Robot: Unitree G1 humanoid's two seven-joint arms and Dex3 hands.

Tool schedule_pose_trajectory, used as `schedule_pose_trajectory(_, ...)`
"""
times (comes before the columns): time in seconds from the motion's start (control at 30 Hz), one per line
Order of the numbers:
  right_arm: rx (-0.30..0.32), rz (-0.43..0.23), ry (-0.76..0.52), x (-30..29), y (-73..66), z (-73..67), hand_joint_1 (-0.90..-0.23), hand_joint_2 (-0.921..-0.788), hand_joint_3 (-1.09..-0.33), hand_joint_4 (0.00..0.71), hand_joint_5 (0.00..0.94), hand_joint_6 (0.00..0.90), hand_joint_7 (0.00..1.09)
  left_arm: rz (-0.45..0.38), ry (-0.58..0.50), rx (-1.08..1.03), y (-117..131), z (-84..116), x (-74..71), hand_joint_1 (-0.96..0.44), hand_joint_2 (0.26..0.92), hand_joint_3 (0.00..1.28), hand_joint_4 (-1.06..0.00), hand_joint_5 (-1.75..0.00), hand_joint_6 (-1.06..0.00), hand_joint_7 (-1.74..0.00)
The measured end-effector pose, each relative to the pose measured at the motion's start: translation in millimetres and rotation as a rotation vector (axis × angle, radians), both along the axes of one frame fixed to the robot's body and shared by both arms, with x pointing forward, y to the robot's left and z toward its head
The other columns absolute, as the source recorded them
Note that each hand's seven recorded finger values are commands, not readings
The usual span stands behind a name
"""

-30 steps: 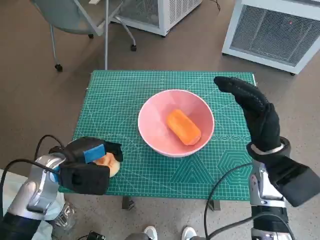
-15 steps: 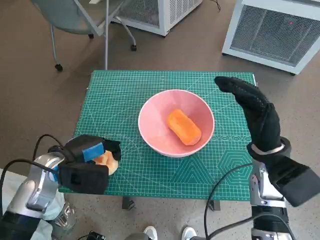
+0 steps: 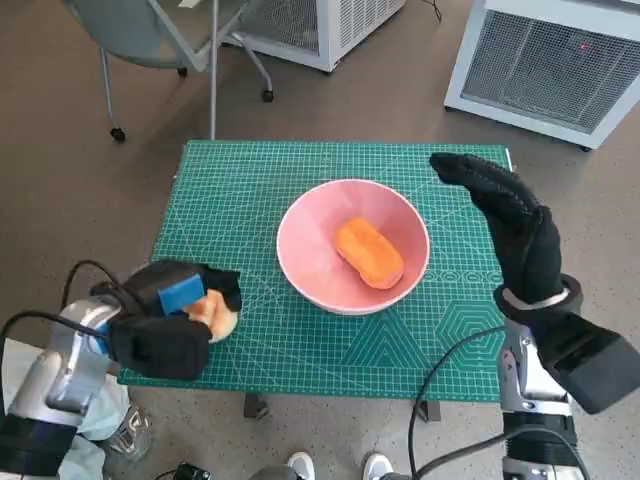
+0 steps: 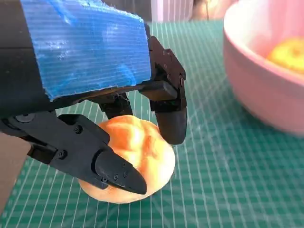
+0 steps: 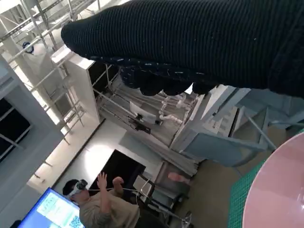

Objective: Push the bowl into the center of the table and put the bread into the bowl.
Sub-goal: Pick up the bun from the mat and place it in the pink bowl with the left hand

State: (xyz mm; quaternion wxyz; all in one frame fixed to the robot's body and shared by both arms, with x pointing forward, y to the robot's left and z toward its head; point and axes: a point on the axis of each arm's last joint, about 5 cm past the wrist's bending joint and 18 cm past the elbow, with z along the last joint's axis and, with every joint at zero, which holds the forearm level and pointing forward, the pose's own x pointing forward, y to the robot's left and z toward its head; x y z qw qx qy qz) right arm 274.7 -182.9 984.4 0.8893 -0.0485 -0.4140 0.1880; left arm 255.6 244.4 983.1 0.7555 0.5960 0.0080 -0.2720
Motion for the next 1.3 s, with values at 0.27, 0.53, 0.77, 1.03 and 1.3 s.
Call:
schedule_pose_trajectory(0.27,0.007,0.003,-0.002,-0.6,-0.2,0.7,-0.66,-0.921,-0.804,0.047,0.0,-0.001,0.3,-0.003,-0.034,-0.032,1,9,2.2,0.0,0.92,0.06,-0.73,-1.05,-0.6,-1.27)
schedule_pose_trajectory(0.53,0.007,0.002,-0.003,-0.7,-0.2,0.9,-0.662,-0.921,-0.802,0.047,0.0,-0.001,0.3,-0.026,-0.049,-0.058,-1,18,1.7,0.0,0.92,0.07,-0.73,-1.05,-0.6,-1.27)
schedule_pose_trajectory(0.77,0.006,0.001,0.001,-0.5,-0.3,0.3,-0.656,-0.921,-0.801,0.048,0.001,-0.001,0.31,-0.049,-0.117,-0.1,-8,41,3.5,0.0,0.92,0.07,-0.72,-1.06,-0.6,-1.27)
schedule_pose_trajectory(1.03,0.0,0.0,0.01,0.4,0.0,-1.1,-0.655,-0.921,-0.801,0.048,0.001,-0.001,0.31,-0.085,-0.265,-0.193,-26,76,8.5,0.0,0.916,0.06,-0.75,-1.04,-0.61,-1.24)
schedule_pose_trajectory(1.3,-0.002,0.002,0.013,0.9,0.1,-2.0,-0.658,-0.921,-0.801,0.048,0.0,-0.001,0.31,-0.144,-0.35,-0.271,-51,94,15.3,0.0,0.904,0.05,-0.79,-1.03,-0.64,-1.18)
